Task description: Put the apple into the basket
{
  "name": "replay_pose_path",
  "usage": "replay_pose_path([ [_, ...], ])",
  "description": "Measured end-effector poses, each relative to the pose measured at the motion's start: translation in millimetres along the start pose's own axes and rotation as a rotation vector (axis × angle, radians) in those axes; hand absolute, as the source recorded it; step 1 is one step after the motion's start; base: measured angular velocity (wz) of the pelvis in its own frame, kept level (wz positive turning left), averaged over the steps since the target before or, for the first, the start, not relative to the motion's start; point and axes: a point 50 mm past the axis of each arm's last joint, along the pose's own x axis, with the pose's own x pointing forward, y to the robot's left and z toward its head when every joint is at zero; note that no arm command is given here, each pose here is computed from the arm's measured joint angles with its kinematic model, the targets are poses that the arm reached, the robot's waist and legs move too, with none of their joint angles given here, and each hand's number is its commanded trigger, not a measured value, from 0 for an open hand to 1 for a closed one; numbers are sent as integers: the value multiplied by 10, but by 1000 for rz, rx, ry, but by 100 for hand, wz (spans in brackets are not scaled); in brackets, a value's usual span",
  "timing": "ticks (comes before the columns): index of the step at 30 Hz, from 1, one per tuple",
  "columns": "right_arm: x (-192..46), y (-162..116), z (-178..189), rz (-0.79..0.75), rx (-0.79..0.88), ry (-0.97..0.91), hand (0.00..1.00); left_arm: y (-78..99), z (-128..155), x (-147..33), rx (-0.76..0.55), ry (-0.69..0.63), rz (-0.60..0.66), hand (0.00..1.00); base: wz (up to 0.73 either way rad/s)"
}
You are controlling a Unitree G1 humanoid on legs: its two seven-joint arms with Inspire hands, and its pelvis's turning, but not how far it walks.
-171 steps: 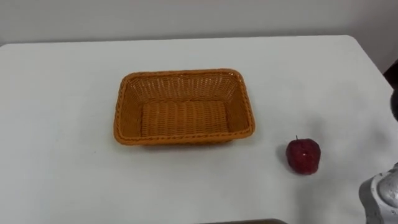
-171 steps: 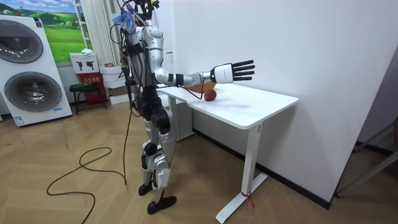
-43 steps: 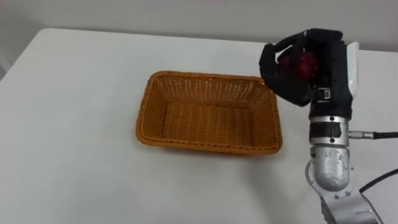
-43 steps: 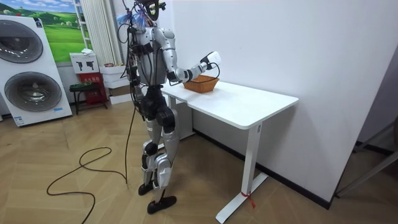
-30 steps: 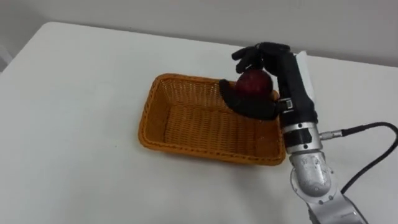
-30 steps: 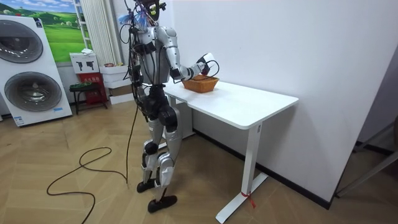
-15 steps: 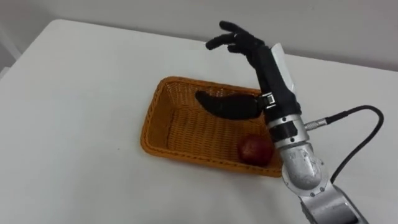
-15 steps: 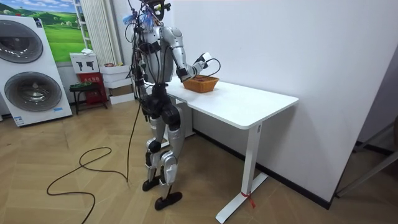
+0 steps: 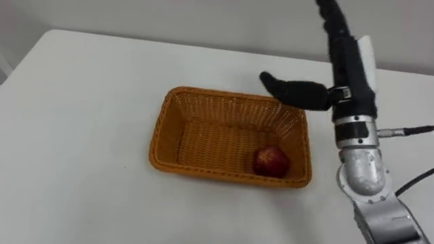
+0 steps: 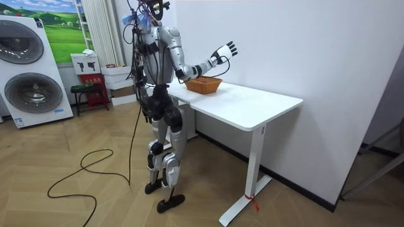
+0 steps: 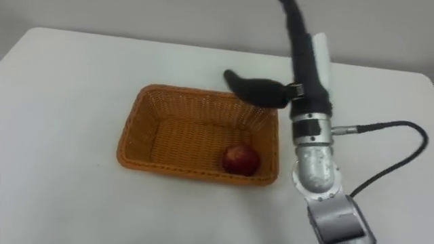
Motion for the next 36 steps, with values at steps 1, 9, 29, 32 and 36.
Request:
replay_pose_path([
  [1, 8, -68, -13, -40, -3, 5, 0, 2, -9, -2, -5, 2, 2, 0, -4],
  [9, -84, -1071, -241, -638, -50, 97, 0, 60, -234, -59, -85, 50, 57, 0, -7],
  [29, -2473, -2045, -1407, -1887, 295, 1113, 0, 281, -282, -97, -223, 39, 166, 0, -7],
  [32, -2813, -1919, -1438, -1938, 314, 1237, 0, 297, -256, -92, -218, 34, 170, 0, -8],
  [36, -3126, -1708, -1440, -1932, 289, 1404, 0, 269, -254, -88, -225, 45, 159, 0, -4],
])
